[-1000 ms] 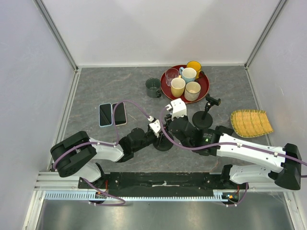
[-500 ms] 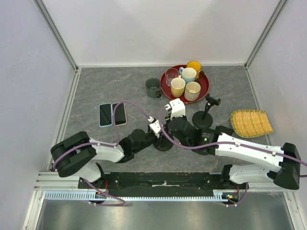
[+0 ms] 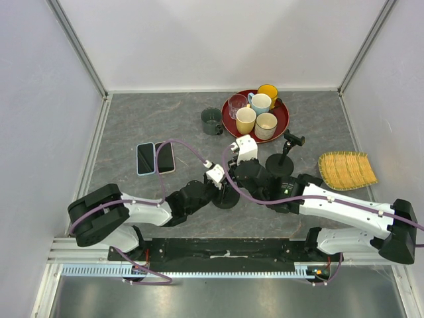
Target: Remove the phone from the phone stand
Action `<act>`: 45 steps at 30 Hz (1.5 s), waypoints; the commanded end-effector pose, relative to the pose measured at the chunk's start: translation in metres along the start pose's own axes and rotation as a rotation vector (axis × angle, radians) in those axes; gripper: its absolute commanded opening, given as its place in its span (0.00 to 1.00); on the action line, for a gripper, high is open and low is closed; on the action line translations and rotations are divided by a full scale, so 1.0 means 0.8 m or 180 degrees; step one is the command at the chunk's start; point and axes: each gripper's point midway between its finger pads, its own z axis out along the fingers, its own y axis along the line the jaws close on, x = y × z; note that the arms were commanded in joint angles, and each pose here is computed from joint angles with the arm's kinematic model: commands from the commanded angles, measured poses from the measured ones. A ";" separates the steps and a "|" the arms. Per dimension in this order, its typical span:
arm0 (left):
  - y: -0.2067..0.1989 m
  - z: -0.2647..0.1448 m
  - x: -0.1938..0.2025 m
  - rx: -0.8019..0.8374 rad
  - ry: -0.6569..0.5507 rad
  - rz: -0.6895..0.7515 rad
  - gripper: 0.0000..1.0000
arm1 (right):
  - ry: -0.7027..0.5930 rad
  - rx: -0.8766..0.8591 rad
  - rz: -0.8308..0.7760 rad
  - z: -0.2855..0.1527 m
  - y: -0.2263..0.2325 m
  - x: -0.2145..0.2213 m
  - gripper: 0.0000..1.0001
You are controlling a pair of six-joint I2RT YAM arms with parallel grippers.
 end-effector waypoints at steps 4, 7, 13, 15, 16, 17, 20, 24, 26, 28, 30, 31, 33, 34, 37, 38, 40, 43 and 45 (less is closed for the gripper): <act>0.095 -0.010 -0.016 -0.1278 -0.0117 -0.0479 0.02 | 0.0379 -0.0097 -0.0146 -0.019 0.000 0.029 0.00; 0.104 -0.012 -0.018 -0.1362 -0.0118 -0.0662 0.02 | 0.0448 -0.0063 -0.0168 -0.019 -0.001 0.036 0.00; 0.120 -0.021 -0.020 -0.1521 -0.0151 -0.0845 0.02 | 0.0470 0.0167 -0.0088 -0.021 -0.015 0.042 0.00; 0.125 -0.025 -0.016 -0.1568 -0.0139 -0.0897 0.02 | 0.0443 0.0263 -0.0037 -0.023 -0.022 0.039 0.00; 0.126 -0.026 -0.015 -0.1575 -0.0136 -0.0920 0.02 | 0.0404 0.0327 -0.0010 -0.025 -0.027 0.035 0.00; 0.129 -0.027 -0.014 -0.1600 -0.0144 -0.0969 0.02 | 0.0381 0.0348 0.0021 -0.026 -0.029 0.033 0.00; 0.138 -0.033 -0.007 -0.1669 -0.0130 -0.1060 0.02 | 0.0308 0.0470 0.0164 -0.030 -0.039 0.028 0.00; 0.147 -0.040 -0.003 -0.1716 -0.0135 -0.1198 0.02 | 0.0241 0.0617 0.0277 -0.037 -0.054 0.025 0.00; 0.153 -0.044 -0.001 -0.1754 -0.0151 -0.1249 0.02 | 0.0211 0.0688 0.0316 -0.038 -0.059 0.024 0.00; 0.155 -0.046 0.000 -0.1768 -0.0159 -0.1273 0.02 | 0.0175 0.0728 0.0370 -0.041 -0.064 0.022 0.00; 0.155 -0.048 0.003 -0.1763 -0.0151 -0.1298 0.02 | 0.0145 0.0785 0.0422 -0.042 -0.070 0.022 0.00; 0.155 -0.048 0.003 -0.1765 -0.0147 -0.1301 0.02 | 0.0133 0.0794 0.0440 -0.042 -0.071 0.020 0.00; 0.156 -0.050 0.005 -0.1777 -0.0150 -0.1334 0.02 | 0.0136 0.0847 0.0459 -0.042 -0.077 0.022 0.00; 0.157 -0.051 0.005 -0.1785 -0.0160 -0.1347 0.02 | 0.0136 0.0868 0.0465 -0.041 -0.079 0.023 0.00; 0.161 -0.054 0.005 -0.1809 -0.0177 -0.1361 0.02 | 0.0127 0.0922 0.0480 -0.044 -0.086 0.021 0.00; 0.162 -0.056 0.005 -0.1814 -0.0177 -0.1358 0.02 | 0.0113 0.0934 0.0494 -0.045 -0.089 0.019 0.00; 0.166 -0.058 0.007 -0.1842 -0.0172 -0.1377 0.02 | 0.0049 0.0957 0.0539 -0.049 -0.096 0.012 0.00; 0.169 -0.061 0.011 -0.1855 -0.0182 -0.1466 0.02 | 0.0042 0.1030 0.0584 -0.052 -0.110 0.009 0.00; 0.170 -0.062 0.012 -0.1846 -0.0179 -0.1476 0.02 | 0.0071 0.1078 0.0575 -0.052 -0.116 0.012 0.00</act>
